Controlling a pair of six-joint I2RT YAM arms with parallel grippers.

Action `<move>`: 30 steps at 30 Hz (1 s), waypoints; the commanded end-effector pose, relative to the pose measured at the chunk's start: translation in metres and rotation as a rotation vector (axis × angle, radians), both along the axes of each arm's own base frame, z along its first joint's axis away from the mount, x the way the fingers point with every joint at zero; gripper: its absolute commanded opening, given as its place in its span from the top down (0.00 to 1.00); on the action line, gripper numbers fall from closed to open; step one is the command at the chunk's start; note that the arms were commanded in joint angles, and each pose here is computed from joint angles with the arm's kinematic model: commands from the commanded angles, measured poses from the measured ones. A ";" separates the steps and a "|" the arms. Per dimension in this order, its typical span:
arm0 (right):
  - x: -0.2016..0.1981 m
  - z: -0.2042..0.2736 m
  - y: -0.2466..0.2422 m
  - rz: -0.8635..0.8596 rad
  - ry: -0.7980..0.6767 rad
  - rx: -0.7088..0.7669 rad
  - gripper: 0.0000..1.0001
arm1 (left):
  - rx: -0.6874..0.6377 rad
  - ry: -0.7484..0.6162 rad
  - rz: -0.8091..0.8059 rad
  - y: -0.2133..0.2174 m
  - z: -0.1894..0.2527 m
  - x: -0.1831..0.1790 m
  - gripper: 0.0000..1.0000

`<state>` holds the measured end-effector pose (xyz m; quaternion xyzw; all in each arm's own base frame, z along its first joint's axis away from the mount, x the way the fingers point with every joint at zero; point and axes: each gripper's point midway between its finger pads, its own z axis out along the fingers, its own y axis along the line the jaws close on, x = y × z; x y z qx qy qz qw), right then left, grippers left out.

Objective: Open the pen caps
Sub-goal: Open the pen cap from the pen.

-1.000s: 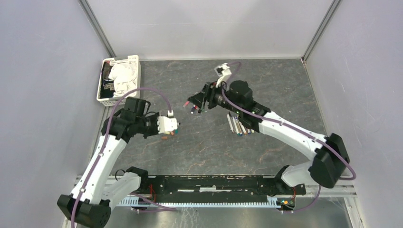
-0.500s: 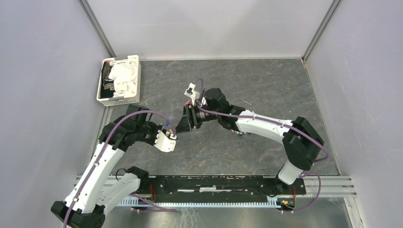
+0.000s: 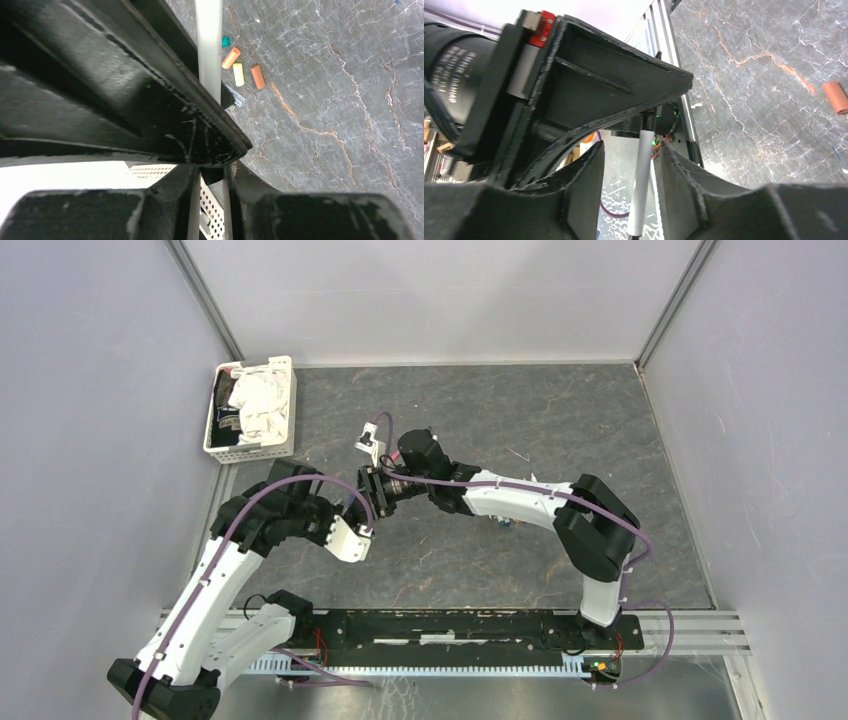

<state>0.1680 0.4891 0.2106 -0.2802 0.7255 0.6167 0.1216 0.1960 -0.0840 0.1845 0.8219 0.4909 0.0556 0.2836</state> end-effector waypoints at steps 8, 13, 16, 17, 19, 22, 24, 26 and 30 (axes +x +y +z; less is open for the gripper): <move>-0.010 0.007 0.002 0.059 0.003 0.049 0.71 | 0.009 -0.041 -0.030 -0.002 0.005 0.006 0.98; -0.010 0.000 -0.006 0.061 0.005 0.035 1.00 | 0.028 -0.053 -0.032 0.000 0.004 0.008 0.98; -0.012 -0.014 -0.023 0.060 0.009 0.008 1.00 | 0.069 -0.067 -0.013 0.007 0.000 0.015 0.98; -0.013 -0.022 -0.033 0.059 0.009 -0.008 1.00 | 0.084 -0.067 -0.003 0.009 -0.001 0.018 0.98; -0.017 -0.039 -0.053 0.056 0.021 -0.040 1.00 | 0.110 -0.061 0.026 0.013 -0.005 0.024 0.98; -0.028 -0.062 -0.082 0.055 0.041 -0.081 1.00 | 0.148 -0.055 0.064 0.018 -0.011 0.034 0.98; -0.033 -0.078 -0.102 0.043 0.049 -0.117 1.00 | 0.169 -0.054 0.075 0.020 -0.016 0.040 0.98; -0.036 -0.084 -0.114 0.034 0.053 -0.130 1.00 | 0.177 -0.050 0.077 0.019 -0.021 0.044 0.98; -0.018 -0.094 -0.135 -0.029 -0.027 -0.202 1.00 | 0.115 -0.020 0.111 0.006 -0.031 0.055 0.98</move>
